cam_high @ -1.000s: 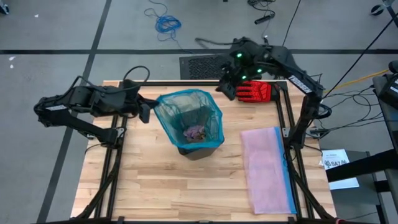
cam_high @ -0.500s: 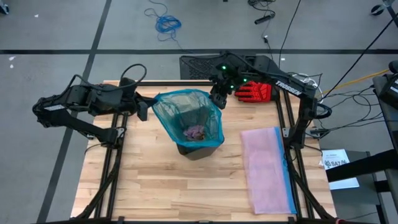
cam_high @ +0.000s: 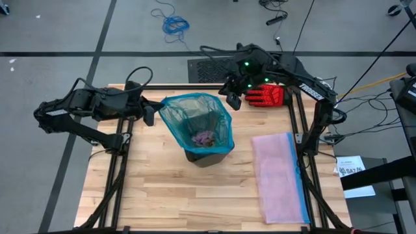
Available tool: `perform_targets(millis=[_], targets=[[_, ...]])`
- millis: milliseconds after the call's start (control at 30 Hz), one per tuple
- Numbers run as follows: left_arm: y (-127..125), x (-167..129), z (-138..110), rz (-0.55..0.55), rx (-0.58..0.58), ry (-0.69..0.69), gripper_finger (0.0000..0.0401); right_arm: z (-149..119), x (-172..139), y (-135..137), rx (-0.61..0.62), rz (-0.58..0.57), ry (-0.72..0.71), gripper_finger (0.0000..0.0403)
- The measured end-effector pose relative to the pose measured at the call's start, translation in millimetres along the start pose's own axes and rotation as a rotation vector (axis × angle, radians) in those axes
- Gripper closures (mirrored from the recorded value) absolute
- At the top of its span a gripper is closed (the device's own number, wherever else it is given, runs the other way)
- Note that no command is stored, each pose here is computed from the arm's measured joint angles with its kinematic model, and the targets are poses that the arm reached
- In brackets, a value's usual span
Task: Place trash/remove bag and relplace
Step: Remove the blue trash bag from the black trash bin
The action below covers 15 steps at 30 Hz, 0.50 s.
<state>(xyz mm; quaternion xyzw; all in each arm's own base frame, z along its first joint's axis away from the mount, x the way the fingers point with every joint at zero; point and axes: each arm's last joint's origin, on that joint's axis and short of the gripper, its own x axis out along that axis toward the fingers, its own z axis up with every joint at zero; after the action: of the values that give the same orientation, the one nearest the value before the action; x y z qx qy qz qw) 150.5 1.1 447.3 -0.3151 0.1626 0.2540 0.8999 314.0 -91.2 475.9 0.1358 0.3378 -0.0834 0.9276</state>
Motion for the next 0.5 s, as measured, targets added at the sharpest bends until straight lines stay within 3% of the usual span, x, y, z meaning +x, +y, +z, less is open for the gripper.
perform_targets(millis=[167, 267, 500], targets=[[0, 0, 0, 0.002, -0.001, -0.002, 0.0401, -12, -9, -3, 0.109, -0.032, 0.123, 0.0388], [0, 0, 0, 0.008, -0.009, -0.009, 0.0401, -28, -6, -6, 0.128, -0.059, 0.293, 0.0349], [0, 0, 0, 0.01, -0.011, -0.011, 0.0401, -39, 25, -5, 0.093, 0.059, 0.375, 0.0252]])
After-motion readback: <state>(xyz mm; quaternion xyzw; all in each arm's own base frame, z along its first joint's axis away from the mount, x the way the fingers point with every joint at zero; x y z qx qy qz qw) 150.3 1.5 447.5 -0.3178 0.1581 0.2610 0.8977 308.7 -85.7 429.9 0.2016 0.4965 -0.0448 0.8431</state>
